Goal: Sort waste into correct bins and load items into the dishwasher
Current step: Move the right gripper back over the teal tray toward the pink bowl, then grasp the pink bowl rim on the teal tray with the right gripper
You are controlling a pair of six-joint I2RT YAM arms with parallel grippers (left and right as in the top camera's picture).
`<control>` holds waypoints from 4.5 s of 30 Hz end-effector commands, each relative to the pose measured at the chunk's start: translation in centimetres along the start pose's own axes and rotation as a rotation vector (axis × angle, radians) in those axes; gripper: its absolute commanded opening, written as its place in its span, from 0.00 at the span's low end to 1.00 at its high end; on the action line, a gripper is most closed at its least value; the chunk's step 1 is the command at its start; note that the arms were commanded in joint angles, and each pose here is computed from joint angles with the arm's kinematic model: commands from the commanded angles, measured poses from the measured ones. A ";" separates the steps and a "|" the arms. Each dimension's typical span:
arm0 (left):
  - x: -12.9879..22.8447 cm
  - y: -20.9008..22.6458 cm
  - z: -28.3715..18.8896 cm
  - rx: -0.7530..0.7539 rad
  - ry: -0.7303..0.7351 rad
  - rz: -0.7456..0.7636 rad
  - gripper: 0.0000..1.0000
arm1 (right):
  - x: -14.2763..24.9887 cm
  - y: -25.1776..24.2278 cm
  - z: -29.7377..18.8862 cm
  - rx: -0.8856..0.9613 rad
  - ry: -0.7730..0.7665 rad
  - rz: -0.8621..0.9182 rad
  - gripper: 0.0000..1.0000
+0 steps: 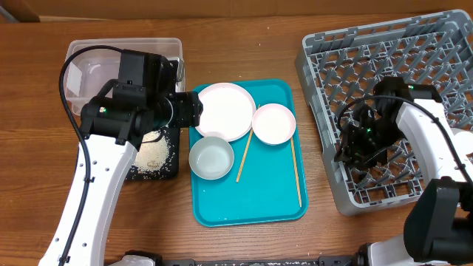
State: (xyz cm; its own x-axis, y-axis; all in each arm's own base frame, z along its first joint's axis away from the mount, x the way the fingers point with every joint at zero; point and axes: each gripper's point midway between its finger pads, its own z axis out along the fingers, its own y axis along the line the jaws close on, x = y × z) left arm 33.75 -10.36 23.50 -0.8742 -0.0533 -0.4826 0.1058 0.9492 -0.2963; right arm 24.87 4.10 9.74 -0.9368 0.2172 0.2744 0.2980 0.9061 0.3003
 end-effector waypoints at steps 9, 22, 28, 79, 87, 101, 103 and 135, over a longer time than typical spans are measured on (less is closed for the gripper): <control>-0.5 0.2 -0.7 -0.010 -0.025 0.022 0.67 | 0.6 1.7 -0.3 -0.078 0.002 -0.025 0.32; -0.5 0.2 -0.7 -0.010 -0.025 0.022 0.67 | 0.8 1.9 -0.3 -0.095 0.009 -0.025 0.32; -0.5 0.2 -0.7 -0.010 -0.025 0.022 0.67 | 0.7 1.9 -0.3 -0.094 0.008 -0.026 0.35; 3.0 14.9 -4.8 -0.410 0.046 -0.417 1.00 | -8.5 14.5 0.5 0.195 -0.277 -0.366 0.55; 3.0 14.9 -4.8 -0.410 0.046 -0.417 1.00 | -9.9 12.5 3.5 0.286 -0.222 -0.307 0.58; 3.0 14.8 -4.7 -0.409 0.046 -0.416 1.00 | -10.1 10.9 6.8 0.306 -0.182 -0.296 0.59; 3.0 14.8 -4.7 -0.409 0.046 -0.416 1.00 | -10.1 10.7 7.2 0.303 -0.180 -0.296 0.59; 3.0 14.8 -4.7 -0.409 0.046 -0.416 1.00 | -9.5 13.9 -3.9 0.182 -0.452 -0.303 0.04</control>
State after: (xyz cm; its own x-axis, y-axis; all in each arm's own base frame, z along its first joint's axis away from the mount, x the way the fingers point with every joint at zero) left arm 30.34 4.78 20.87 -0.8345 -0.4394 -0.3325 -0.4291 0.8968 -0.1081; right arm 36.54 14.05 7.72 -0.9994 -0.0047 -0.0332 -0.0076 0.9962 0.0867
